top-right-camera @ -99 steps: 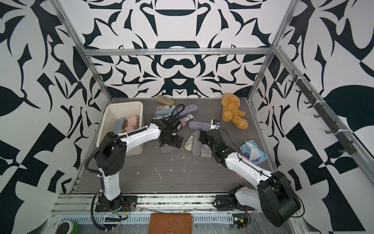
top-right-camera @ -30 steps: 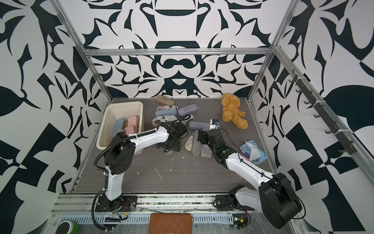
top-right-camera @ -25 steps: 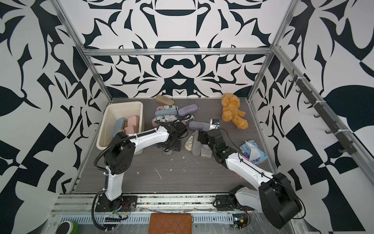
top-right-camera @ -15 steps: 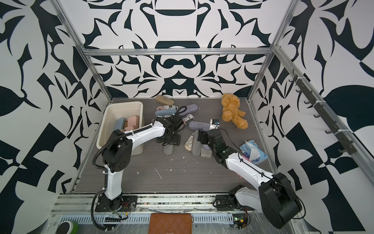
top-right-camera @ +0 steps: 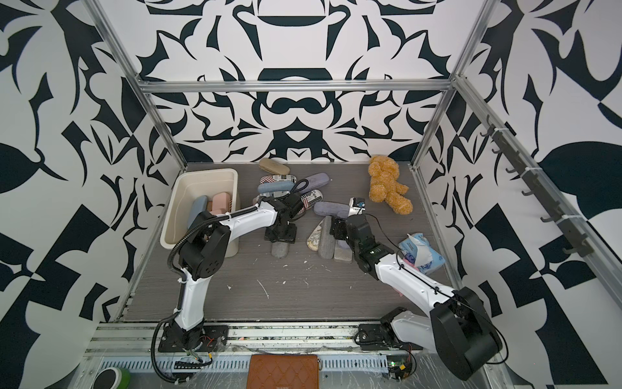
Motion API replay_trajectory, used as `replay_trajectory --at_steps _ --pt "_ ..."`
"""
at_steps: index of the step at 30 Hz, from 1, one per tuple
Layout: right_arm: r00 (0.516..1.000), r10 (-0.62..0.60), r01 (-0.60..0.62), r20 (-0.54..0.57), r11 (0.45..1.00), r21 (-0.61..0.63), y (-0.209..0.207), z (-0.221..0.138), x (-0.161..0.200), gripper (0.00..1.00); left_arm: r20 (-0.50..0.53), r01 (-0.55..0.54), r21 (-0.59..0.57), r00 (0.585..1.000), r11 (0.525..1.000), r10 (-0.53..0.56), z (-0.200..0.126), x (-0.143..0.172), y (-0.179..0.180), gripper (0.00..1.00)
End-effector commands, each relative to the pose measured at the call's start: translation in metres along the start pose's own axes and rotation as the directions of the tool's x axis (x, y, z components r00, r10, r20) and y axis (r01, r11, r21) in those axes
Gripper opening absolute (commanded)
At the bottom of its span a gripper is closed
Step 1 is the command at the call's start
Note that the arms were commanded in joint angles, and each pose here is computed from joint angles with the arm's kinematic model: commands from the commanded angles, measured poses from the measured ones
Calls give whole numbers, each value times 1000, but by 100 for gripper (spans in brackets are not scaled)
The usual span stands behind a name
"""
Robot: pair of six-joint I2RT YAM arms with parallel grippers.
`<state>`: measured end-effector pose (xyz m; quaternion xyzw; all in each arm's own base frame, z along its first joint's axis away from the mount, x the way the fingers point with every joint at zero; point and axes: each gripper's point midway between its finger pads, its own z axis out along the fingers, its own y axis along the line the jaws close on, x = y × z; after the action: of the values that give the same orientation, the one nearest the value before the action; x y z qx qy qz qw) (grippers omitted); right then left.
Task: Put the glasses cases into the storage boxes
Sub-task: Pick up the glasses case at the center of the board.
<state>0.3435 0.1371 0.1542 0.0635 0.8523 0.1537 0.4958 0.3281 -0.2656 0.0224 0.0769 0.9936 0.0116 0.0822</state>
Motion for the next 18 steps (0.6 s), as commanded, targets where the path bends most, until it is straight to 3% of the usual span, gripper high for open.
replay_trajectory --at_steps 1,8,13,18 --pt "999 4 -4 42 1000 0 -1 -4 -8 77 44 18 15 999 1000 -19 -27 -1 6 68" --pt "999 7 -7 42 1000 -1 -1 -4 -8 76 185 -31 88 983 996 14 -83 -15 3 65" --pt "999 9 -9 44 1000 0 -1 -4 -8 76 284 -104 70 955 992 80 -152 -19 7 65" --pt "999 14 -13 39 1000 -6 0 -2 -7 76 398 -76 -14 914 997 75 -224 -34 70 67"
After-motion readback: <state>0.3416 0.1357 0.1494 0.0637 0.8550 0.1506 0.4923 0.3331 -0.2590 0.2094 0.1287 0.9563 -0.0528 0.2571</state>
